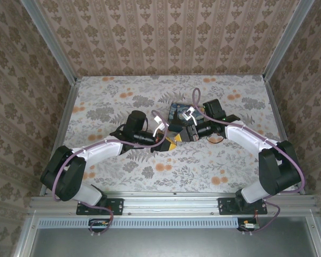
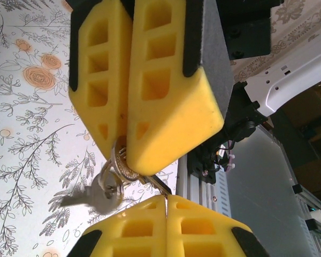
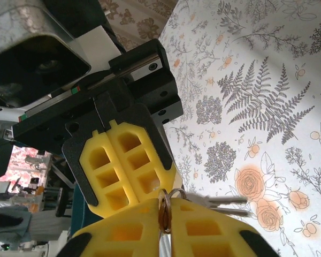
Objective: Unlock the padlock with the key
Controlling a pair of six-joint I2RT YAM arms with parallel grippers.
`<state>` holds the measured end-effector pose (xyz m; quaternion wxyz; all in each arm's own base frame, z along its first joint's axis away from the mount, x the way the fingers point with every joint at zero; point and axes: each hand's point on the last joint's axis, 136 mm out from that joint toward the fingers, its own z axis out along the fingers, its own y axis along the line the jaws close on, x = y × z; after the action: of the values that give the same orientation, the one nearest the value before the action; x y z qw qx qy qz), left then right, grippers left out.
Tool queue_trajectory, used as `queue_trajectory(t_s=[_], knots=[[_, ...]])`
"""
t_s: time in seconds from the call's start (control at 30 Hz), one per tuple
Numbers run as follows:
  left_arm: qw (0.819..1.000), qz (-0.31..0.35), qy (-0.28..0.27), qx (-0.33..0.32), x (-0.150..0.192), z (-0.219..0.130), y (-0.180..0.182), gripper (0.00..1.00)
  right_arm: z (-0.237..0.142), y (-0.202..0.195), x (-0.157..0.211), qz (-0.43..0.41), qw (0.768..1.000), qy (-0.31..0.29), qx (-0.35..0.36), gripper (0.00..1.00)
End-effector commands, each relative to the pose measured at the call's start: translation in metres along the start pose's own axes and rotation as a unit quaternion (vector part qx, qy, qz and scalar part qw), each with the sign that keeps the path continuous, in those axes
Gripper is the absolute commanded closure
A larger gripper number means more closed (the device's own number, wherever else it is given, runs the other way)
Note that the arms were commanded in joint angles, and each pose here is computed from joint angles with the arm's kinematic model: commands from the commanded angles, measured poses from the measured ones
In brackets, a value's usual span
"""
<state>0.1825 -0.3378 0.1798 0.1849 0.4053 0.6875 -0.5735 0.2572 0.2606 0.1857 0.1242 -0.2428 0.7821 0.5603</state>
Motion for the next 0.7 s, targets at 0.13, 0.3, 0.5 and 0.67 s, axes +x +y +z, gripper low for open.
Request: queue_trajectory(t_s=[0.13,0.3,0.5,0.67], knots=[[1.000,-0.005,-0.012,-0.009,-0.003,-0.006,0.003,1.00,-0.003,-0.003,0.004,0.009,1.000,-0.010,0.008,0.97],[0.999,-0.020,-0.035,-0.022,-0.007,-0.013,0.010,1.00,-0.004,-0.018,-0.003,0.046,0.997,-0.042,0.034,1.00],[0.994,-0.064,-0.076,-0.052,-0.015,-0.018,0.018,0.80,-0.008,-0.048,-0.024,0.141,0.978,-0.130,0.087,1.00],[0.973,-0.150,-0.124,-0.124,-0.015,-0.031,0.037,0.77,-0.020,-0.074,-0.039,0.233,0.938,-0.218,0.134,1.00]])
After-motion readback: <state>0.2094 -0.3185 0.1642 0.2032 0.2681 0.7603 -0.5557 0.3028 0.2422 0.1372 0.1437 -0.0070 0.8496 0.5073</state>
